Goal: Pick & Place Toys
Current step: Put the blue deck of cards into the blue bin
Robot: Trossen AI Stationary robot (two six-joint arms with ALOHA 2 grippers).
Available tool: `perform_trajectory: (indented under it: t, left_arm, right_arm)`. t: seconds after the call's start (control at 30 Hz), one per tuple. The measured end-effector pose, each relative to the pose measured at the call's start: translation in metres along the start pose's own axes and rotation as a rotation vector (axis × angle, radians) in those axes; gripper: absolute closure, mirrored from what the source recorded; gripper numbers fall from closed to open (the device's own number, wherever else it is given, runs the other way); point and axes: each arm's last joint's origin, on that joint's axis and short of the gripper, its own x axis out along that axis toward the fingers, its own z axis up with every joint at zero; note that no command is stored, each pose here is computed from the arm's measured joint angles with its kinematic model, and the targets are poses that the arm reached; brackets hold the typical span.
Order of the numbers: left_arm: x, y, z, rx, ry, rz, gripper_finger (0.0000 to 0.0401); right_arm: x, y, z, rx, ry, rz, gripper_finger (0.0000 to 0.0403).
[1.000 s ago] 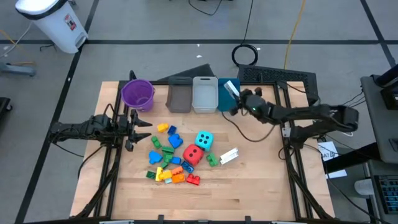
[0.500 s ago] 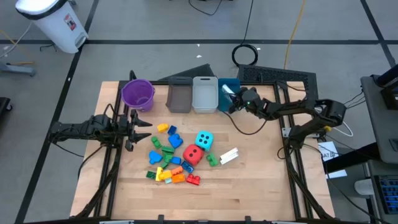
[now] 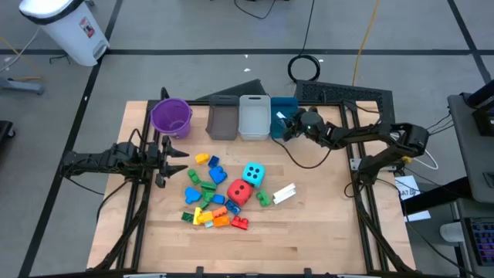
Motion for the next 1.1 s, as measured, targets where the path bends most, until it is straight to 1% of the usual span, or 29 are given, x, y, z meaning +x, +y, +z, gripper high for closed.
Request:
perform_trajectory:
  t: [0.07,0.17,0.23,0.3,0.37,0.57,0.77,0.93,1.0,1.1]
  left_arm:
    - [0.0,0.0,0.0,0.0,0.0,0.0,0.0192]
    - [0.0,0.0,0.0,0.0,0.0,0.001,0.0192]
    - [0.0,0.0,0.0,0.0,0.002,0.0,0.0192]
    - [0.0,0.0,0.0,0.0,0.001,0.0,0.0192]
    - [0.0,0.0,0.0,0.0,0.001,0.0,0.0192]
    - [0.0,0.0,0.0,0.0,0.002,0.0,0.0192]
    - [0.0,0.0,0.0,0.0,0.001,0.0,0.0192]
    - [0.0,0.0,0.0,0.0,0.002,0.0,0.0192]
    - [0.0,0.0,0.0,0.0,0.002,0.0,0.0192]
    - [0.0,0.0,0.0,0.0,0.001,0.0,0.0192]
  right_arm:
    - [0.0,-0.001,0.005,-0.009,0.04,0.03,0.0237]
    - [0.002,-0.006,0.021,0.021,0.185,0.153,0.0234]
    - [0.005,-0.009,0.035,0.03,0.253,0.198,0.0235]
    - [0.009,-0.012,0.043,0.0,0.303,0.195,0.0235]
    - [0.014,-0.015,0.044,-0.028,0.337,0.19,0.0233]
    - [0.021,-0.017,0.036,-0.062,0.391,0.184,0.023]
    - [0.028,-0.015,0.028,-0.08,0.423,0.186,0.0241]
    - [0.03,-0.015,0.025,-0.098,0.434,0.181,0.0266]
    - [0.03,-0.015,0.026,-0.105,0.428,0.159,0.0281]
    - [0.03,-0.015,0.026,-0.112,0.427,0.162,0.0306]
